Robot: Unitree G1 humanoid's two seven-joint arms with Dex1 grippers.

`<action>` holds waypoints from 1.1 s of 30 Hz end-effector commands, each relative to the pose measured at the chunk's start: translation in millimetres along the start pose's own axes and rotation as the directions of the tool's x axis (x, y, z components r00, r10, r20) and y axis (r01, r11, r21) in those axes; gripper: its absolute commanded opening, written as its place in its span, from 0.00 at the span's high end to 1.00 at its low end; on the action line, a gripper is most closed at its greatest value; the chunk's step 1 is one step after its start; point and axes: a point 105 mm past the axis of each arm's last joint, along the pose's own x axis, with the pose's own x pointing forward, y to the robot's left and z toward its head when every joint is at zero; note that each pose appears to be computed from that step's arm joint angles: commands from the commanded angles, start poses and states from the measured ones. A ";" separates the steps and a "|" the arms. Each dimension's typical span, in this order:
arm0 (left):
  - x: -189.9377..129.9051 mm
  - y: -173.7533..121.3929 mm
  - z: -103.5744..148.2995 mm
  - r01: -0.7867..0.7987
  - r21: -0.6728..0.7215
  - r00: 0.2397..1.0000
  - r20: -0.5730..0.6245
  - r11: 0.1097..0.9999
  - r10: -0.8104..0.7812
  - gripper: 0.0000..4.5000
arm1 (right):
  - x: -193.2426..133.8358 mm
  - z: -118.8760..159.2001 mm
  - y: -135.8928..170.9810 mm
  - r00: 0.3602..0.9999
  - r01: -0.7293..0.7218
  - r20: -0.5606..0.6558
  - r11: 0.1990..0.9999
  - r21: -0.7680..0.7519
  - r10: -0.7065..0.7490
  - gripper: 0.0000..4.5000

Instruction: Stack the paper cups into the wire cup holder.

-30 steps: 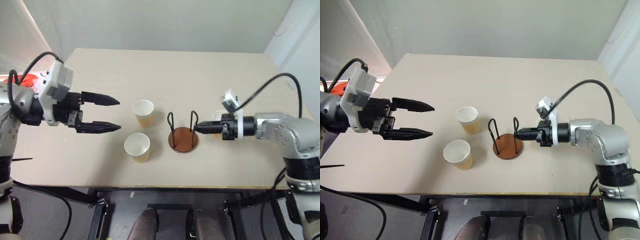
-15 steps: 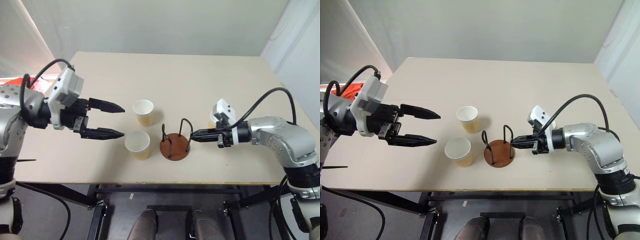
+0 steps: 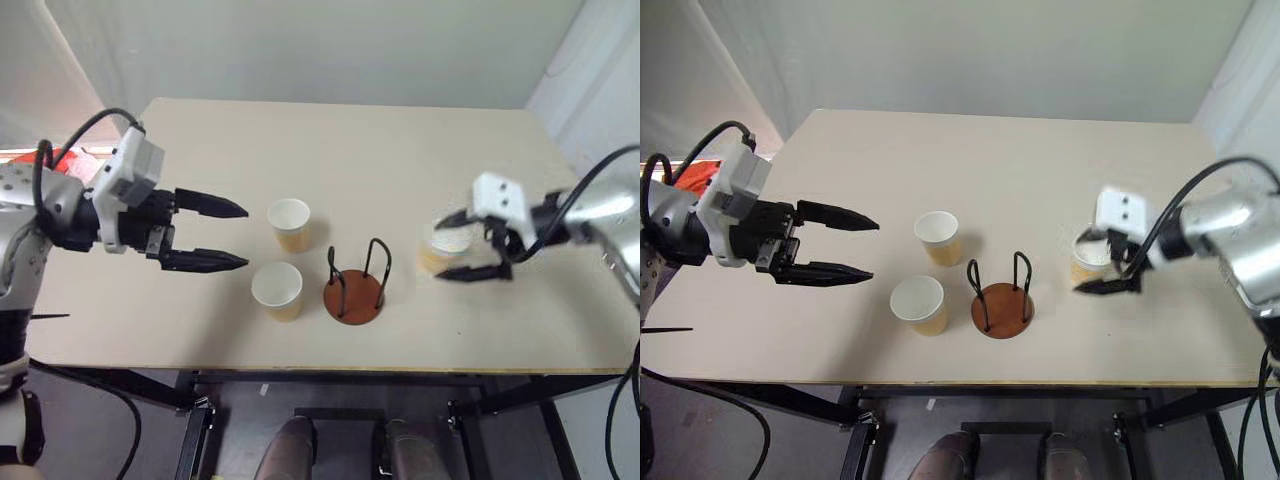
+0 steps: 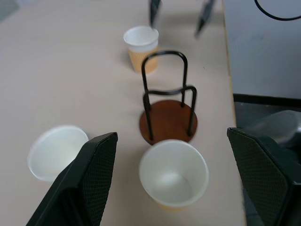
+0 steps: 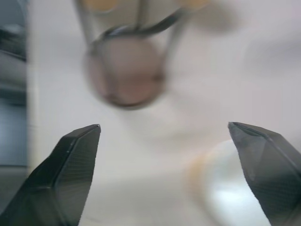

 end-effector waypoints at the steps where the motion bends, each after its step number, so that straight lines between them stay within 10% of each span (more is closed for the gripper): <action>1: 1.9 -1.6 15.5 0.003 0.078 1.000 0.018 0.997 -0.005 0.09 | -0.6 -3.1 -12.8 0.999 0.017 -0.037 0.998 -0.064 -0.019 0.01; 11: 8.1 -9.7 23.6 0.017 0.140 1.000 0.010 0.990 -0.019 0.09 | 39.0 -57.9 -15.8 0.971 -0.074 -0.232 0.995 -0.072 0.055 0.01; 22: 0.2 -11.1 20.5 -0.022 0.121 1.000 -0.004 0.992 0.023 0.09 | 42.6 -65.2 -20.9 0.964 -0.099 -0.257 0.990 -0.100 0.071 0.77; 25: -0.9 -11.1 19.4 -0.026 0.119 1.000 -0.006 0.992 0.027 0.09 | 29.8 -44.0 -25.3 0.977 -0.093 -0.205 0.986 -0.142 0.062 1.00; 33: -5.2 -6.0 14.7 -0.039 0.113 0.999 -0.012 0.993 0.040 0.09 | -10.5 90.1 -5.3 0.957 -0.141 0.186 0.915 -0.377 0.223 1.00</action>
